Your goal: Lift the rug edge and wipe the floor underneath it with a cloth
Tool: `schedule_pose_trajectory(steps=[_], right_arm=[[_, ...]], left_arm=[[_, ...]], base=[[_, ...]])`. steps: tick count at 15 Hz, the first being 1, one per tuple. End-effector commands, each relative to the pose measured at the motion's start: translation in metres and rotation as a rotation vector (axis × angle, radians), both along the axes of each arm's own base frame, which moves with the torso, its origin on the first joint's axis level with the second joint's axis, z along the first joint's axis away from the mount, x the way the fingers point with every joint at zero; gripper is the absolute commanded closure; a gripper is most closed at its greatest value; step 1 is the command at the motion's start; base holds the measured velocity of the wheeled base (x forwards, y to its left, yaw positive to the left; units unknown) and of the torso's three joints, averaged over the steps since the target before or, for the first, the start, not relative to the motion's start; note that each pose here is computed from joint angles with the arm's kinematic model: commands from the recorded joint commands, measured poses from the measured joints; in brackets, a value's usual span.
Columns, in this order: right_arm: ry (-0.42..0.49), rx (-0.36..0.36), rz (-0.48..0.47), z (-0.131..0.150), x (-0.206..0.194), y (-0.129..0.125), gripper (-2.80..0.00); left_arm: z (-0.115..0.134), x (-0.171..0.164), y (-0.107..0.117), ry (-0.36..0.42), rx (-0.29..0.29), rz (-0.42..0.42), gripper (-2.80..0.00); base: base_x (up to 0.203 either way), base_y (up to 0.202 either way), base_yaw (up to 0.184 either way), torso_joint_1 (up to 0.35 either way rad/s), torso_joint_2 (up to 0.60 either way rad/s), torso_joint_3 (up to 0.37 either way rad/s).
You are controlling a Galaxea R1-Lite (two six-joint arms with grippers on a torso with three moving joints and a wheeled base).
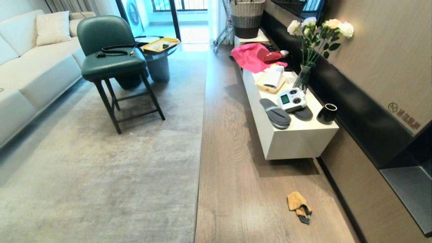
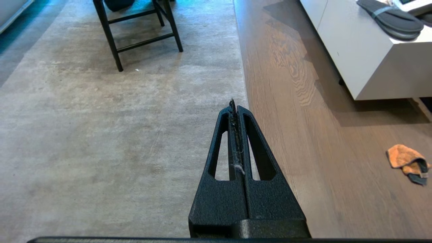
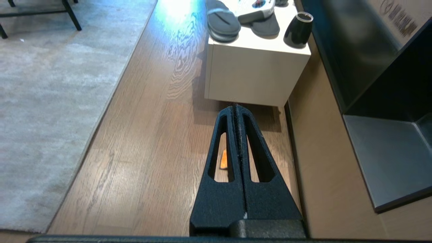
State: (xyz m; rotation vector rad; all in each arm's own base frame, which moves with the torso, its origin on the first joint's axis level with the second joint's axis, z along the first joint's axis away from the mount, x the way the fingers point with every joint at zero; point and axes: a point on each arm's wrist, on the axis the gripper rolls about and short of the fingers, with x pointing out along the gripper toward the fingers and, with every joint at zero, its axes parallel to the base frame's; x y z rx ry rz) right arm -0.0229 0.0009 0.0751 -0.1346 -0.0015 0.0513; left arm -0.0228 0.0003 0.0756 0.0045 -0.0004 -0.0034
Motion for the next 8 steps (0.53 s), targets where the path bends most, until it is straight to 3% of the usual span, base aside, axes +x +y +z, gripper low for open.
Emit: schedule_pose_trajectory(steps=[1, 8], right_arm=[[0.001, 0.0, 0.002, 0.0, 0.0001, 0.0, 0.0], [0.001, 0.001, 0.001, 0.0, 0.0001, 0.0, 0.0]], left_arm=[[-0.0001, 0.0, 0.0, 0.0, 0.0, 0.0, 0.0], [-0.0001, 0.0, 0.0, 0.0, 0.0, 0.0, 0.0]], base=[[0.0, 0.0, 0.0, 0.111, -0.47, -0.379], [0.0, 0.0, 0.0, 0.143, -0.5, -0.36]])
